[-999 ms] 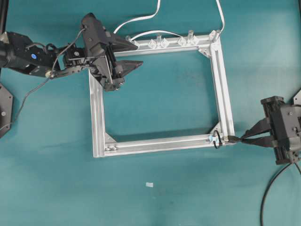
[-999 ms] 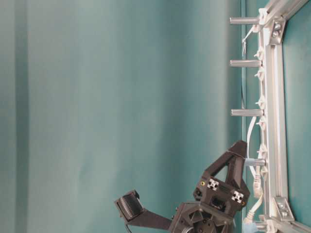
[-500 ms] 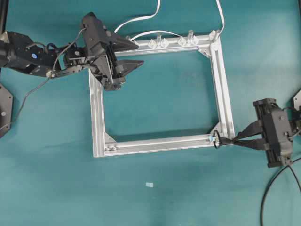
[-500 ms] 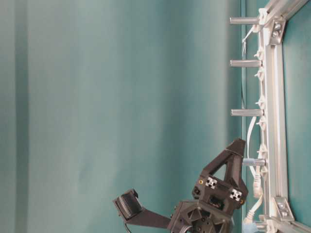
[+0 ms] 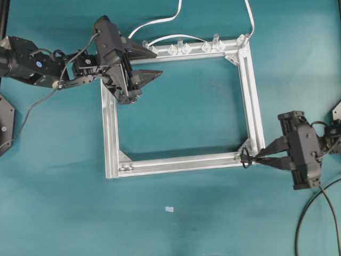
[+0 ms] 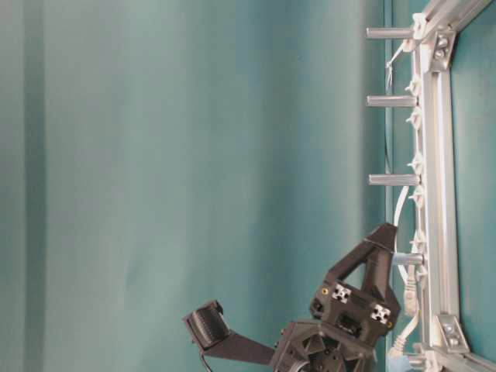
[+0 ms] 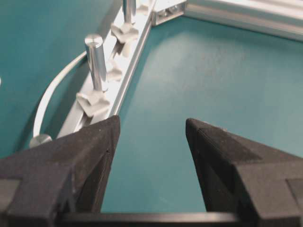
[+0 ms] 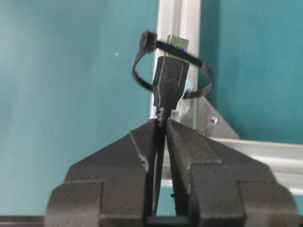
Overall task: Insert the wire through the string loop located on the right side.
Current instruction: 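Move the left gripper across the frame toward the protruding USB plug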
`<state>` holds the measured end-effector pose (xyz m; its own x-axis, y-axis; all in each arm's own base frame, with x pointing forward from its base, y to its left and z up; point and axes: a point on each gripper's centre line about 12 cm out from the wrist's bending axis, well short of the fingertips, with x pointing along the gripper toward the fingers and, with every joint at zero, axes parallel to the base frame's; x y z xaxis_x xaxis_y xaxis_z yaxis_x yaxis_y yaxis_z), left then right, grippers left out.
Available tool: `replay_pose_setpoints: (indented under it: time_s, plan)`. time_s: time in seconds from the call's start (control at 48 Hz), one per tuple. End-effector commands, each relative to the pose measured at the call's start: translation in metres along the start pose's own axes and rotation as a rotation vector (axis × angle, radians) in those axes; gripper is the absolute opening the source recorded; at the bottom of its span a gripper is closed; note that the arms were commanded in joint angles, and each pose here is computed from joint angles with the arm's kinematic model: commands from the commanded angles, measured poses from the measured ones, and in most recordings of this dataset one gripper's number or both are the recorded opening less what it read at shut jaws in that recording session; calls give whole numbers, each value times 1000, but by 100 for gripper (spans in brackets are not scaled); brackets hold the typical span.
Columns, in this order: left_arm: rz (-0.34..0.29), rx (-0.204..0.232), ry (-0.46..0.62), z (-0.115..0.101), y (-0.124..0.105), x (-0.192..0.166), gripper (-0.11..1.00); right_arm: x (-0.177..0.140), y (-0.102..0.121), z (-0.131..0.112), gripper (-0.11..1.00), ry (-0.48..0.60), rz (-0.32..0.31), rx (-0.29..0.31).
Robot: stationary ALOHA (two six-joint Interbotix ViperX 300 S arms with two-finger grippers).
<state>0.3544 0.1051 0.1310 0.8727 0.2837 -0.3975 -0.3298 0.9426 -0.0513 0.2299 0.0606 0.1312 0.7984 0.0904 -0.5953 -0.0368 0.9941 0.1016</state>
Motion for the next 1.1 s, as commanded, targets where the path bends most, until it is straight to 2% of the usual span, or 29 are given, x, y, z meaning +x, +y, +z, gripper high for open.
replay_pose_setpoints:
  time_s: [0.0,0.229,0.604,1.083]
  plan:
    - [-9,-5,-30,13,-3,0,61,3,0,12,10,-33,-6,-4]
    - [-16,-2,-30,13,-6,0,61,9,1,18,10,-33,-6,-26]
    - [-32,4,-27,14,-13,10,61,12,0,20,10,-33,-15,-24]
    - [-130,44,8,14,-57,21,60,13,-2,20,10,-32,-20,-20]
